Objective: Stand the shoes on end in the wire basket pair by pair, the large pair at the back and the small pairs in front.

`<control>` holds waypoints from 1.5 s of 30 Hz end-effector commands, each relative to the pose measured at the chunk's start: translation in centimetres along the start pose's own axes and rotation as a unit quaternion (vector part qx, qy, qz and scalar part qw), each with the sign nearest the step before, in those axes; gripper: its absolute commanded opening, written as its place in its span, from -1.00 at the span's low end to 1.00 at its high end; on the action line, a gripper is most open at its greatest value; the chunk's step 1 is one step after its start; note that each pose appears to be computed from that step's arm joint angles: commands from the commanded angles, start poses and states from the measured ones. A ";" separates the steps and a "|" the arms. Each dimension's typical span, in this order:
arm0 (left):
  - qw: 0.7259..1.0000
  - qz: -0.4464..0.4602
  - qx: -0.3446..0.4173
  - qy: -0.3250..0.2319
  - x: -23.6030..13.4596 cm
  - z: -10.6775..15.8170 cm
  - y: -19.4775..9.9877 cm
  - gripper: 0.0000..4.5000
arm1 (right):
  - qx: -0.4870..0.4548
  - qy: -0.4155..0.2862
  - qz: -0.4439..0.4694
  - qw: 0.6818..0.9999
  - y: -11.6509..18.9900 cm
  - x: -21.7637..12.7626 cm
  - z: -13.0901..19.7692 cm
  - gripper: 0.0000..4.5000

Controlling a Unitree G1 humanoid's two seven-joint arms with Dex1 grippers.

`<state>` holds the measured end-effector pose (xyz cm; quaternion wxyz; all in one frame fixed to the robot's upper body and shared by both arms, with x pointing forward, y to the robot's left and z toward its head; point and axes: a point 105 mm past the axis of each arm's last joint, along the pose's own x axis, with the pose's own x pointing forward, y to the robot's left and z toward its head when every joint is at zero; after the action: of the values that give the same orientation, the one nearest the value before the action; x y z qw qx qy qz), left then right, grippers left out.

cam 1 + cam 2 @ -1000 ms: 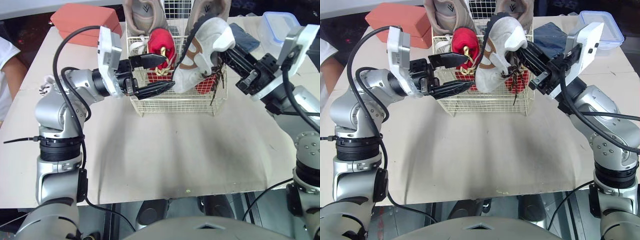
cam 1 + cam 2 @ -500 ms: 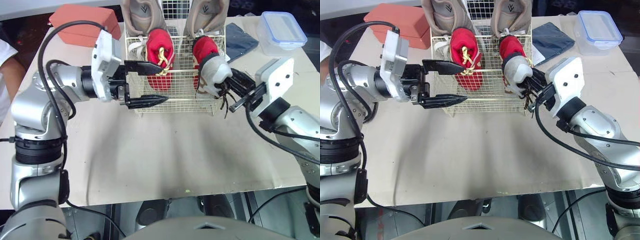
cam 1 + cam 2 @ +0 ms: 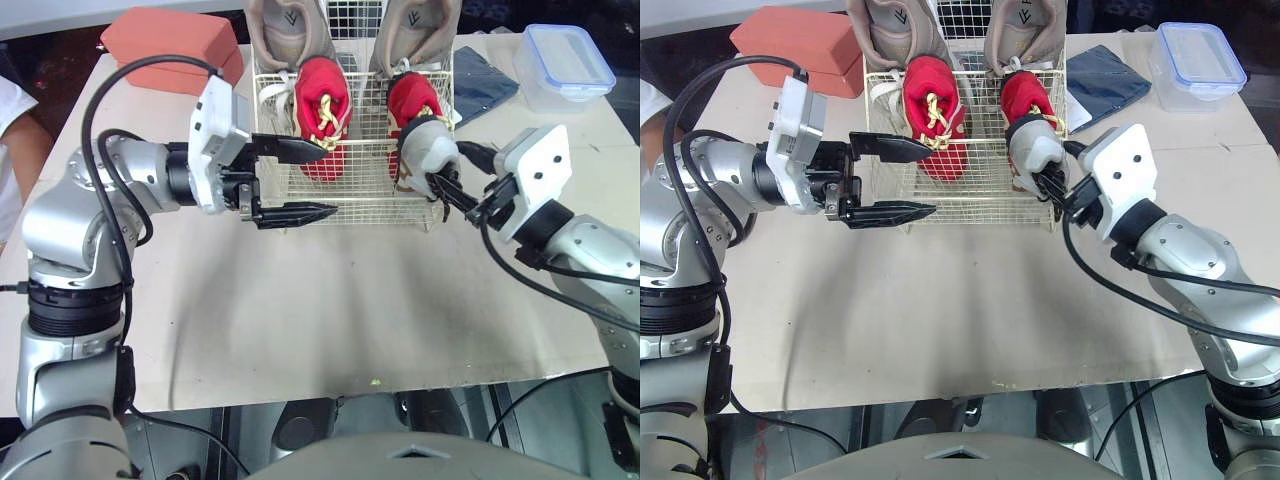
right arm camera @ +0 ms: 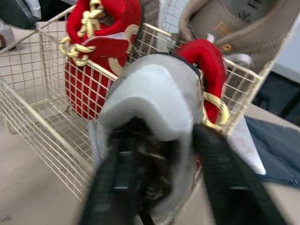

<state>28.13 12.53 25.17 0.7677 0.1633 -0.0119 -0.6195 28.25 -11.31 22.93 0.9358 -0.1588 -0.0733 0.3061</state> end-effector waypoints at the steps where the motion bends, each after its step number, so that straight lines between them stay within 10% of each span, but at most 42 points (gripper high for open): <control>1: 0.999 0.012 0.012 -0.044 -0.7 1.7 0.1 1.00 | 0.015 -0.017 0.043 0.999 -0.6 -1.5 1.2 0.72; 9: 0.981 0.164 -0.025 -0.096 -5.8 0.5 3.0 1.00 | 0.061 -0.088 0.196 0.975 -0.5 -4.6 3.4 0.94; 22: 0.841 0.538 -0.042 -0.041 -20.7 -7.8 8.4 1.00 | -0.033 -0.178 0.284 0.942 2.3 -1.1 8.0 0.94; 32: 0.756 0.653 -0.043 0.005 -27.7 -10.7 7.8 1.00 | -0.052 -0.178 0.285 0.940 3.0 -0.2 7.9 0.94; 45: 0.726 0.668 -0.127 0.104 -27.9 -17.7 6.7 1.00 | -0.048 -0.180 0.280 0.942 3.0 -0.1 7.6 0.94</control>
<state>31.86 44.33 15.20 0.9947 0.0593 0.0313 0.0777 25.24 -7.20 28.50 0.7795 -0.1583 -0.1878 0.5762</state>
